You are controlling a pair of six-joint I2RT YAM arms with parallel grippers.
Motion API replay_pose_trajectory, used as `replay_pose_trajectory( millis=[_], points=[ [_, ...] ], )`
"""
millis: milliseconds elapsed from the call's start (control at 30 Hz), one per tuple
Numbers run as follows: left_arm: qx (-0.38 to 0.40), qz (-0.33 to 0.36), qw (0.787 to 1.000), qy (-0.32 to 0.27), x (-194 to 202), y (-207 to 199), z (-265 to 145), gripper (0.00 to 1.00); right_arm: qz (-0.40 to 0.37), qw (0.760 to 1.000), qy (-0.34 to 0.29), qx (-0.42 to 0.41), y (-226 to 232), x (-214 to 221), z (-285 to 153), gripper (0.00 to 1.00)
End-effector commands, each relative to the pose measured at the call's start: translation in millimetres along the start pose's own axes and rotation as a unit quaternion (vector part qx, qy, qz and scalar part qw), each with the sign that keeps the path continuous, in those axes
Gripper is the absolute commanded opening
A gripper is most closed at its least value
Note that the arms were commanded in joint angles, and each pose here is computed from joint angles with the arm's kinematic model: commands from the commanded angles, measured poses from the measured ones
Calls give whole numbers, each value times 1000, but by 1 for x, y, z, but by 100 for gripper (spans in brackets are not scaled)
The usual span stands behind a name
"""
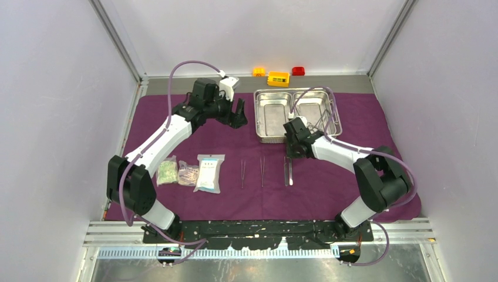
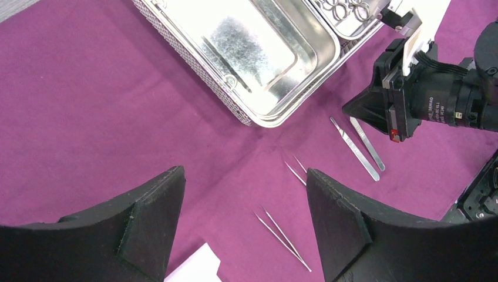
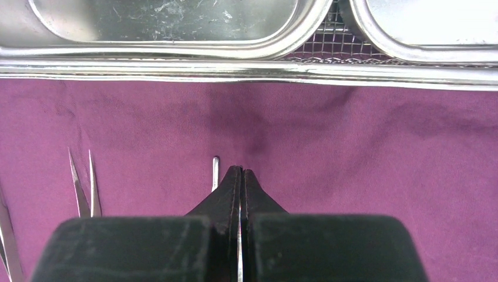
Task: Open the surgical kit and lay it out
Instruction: Place the medical item in the surgical kit.
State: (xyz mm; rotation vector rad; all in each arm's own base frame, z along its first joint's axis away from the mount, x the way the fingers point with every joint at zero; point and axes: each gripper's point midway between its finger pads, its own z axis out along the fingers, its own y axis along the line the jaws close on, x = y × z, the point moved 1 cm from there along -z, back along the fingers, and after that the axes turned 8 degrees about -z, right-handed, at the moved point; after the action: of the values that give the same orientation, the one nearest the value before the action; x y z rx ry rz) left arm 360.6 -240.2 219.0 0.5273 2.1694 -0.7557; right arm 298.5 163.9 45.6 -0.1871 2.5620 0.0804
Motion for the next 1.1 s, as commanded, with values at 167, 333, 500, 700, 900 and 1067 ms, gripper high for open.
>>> replay_pose_trajectory(
  millis=[167, 333, 500, 700, 900, 1067],
  points=[
    [10, 6, 1000, -26, -16, -4, -1, 77, 4, 1000, -7, -7, 3, -2, 6, 0],
    [10, 6, 1000, -25, -16, -4, -1, 77, 4, 1000, -9, -9, 3, -3, 6, 0],
    [11, 6, 1000, -24, -15, -4, -1, 77, 8, 1000, -8, -13, 4, -2, 7, 6],
    [11, 7, 1000, -27, -16, -5, -2, 77, 12, 1000, -5, -12, 2, -2, 7, 7],
    [11, 7, 1000, -27, -16, -5, -4, 78, 14, 1000, -9, -12, 1, -5, 5, 17],
    [11, 9, 999, -29, -17, -6, -5, 78, 21, 1000, -15, -13, -2, -12, 1, 28]
  ],
)
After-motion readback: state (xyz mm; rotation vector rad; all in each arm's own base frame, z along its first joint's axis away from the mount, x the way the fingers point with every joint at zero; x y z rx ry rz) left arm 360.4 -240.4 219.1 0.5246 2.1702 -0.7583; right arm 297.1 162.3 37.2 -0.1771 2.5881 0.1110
